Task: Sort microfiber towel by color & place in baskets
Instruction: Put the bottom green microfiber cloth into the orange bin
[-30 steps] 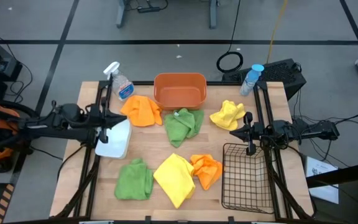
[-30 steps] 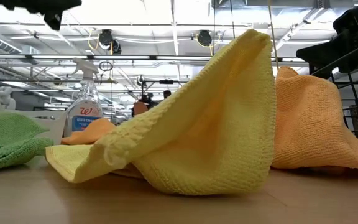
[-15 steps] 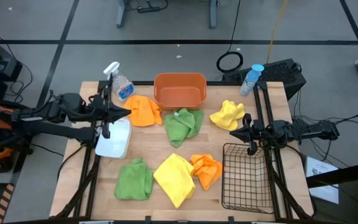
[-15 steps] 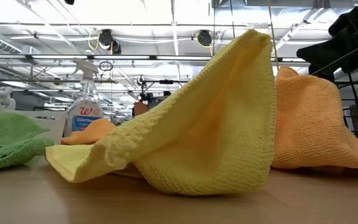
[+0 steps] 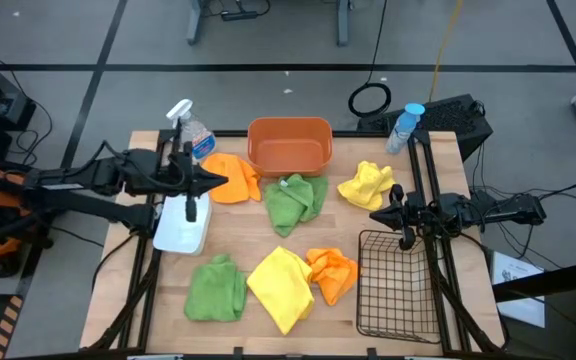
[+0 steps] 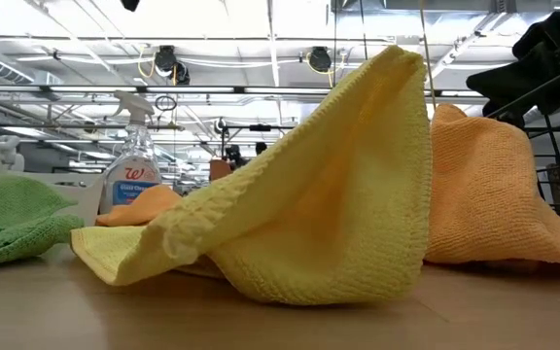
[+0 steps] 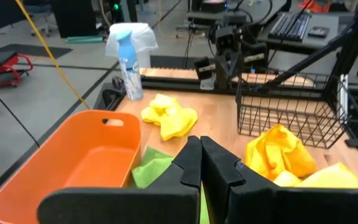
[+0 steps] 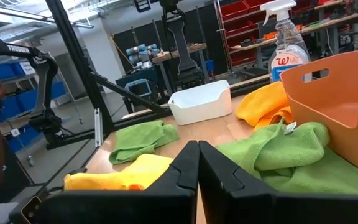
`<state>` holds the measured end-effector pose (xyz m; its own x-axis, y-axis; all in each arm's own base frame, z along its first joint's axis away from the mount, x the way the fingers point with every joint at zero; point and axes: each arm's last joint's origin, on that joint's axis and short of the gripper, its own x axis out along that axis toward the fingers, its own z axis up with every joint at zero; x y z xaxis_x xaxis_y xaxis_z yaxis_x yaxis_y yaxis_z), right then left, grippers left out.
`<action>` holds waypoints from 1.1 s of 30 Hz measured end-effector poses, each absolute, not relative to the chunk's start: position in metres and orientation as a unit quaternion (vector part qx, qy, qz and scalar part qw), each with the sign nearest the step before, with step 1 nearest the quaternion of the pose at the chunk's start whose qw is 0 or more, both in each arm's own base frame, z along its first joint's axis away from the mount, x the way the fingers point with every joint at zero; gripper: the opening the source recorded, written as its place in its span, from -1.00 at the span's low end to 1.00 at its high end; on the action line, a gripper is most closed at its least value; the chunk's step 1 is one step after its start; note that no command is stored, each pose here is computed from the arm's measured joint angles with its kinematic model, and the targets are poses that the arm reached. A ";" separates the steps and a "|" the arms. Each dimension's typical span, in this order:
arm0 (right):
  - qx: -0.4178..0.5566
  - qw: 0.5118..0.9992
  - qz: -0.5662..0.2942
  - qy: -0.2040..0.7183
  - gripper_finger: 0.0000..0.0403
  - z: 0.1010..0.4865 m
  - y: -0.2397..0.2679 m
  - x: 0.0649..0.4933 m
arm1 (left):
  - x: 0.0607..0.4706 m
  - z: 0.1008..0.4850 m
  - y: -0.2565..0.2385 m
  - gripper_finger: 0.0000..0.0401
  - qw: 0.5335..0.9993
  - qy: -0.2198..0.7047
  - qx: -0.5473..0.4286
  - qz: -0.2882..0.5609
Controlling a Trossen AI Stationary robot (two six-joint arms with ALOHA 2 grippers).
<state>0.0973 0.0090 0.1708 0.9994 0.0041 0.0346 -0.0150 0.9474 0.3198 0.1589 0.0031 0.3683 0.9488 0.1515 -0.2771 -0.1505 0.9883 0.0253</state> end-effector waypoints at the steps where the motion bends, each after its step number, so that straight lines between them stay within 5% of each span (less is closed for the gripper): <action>1: 0.162 0.987 0.005 -0.017 -1.00 0.171 0.009 0.097 | 0.162 0.367 0.003 -0.98 0.986 0.146 0.003 0.077; 14: 0.188 0.980 0.013 -0.065 -1.00 0.191 0.009 0.094 | 0.193 0.349 0.003 -0.98 0.977 0.197 0.007 0.076; 33: 0.127 0.991 -0.020 0.046 -1.00 0.345 0.009 0.103 | 0.216 0.346 0.002 -0.98 0.982 0.173 0.010 0.076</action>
